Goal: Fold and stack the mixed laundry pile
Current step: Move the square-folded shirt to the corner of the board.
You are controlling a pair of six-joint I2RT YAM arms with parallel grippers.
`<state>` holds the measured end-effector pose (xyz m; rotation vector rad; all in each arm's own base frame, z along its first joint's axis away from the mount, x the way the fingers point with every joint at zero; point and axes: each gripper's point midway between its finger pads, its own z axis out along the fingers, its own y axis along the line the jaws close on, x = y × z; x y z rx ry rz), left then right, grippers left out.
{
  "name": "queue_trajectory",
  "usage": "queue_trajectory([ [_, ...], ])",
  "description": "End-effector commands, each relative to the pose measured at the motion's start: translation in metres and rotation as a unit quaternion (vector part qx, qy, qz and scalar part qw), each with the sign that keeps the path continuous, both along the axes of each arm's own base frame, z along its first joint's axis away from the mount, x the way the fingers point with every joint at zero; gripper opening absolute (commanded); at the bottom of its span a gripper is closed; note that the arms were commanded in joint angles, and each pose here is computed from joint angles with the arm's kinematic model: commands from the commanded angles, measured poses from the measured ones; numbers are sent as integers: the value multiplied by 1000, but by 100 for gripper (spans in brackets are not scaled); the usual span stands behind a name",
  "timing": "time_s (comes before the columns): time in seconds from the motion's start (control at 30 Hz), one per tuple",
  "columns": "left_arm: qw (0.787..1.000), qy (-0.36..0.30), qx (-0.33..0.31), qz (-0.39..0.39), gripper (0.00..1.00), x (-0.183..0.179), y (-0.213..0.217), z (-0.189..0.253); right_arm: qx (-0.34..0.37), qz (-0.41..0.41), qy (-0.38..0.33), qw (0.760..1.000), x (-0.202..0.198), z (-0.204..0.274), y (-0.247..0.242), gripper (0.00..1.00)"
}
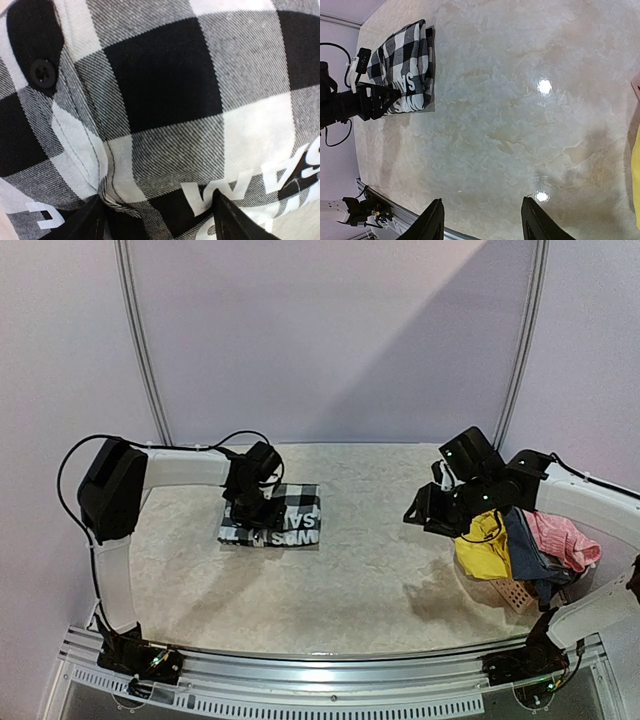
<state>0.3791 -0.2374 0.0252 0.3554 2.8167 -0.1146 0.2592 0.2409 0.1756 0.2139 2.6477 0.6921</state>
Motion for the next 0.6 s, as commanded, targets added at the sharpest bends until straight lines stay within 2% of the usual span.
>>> queue_trajectory([
  [0.0, 999, 13, 23, -26, 75, 15, 41, -7, -7, 7, 2, 1000, 7, 6, 10, 53],
  [0.43, 997, -7, 78, -9, 74, 73, 127, -4, -24, 46, 25, 998, 18, -1, 32, 54],
  [0.57, 996, -7, 85, 17, 74, 89, 155, -7, -24, 53, 37, 998, 20, -8, 39, 54],
])
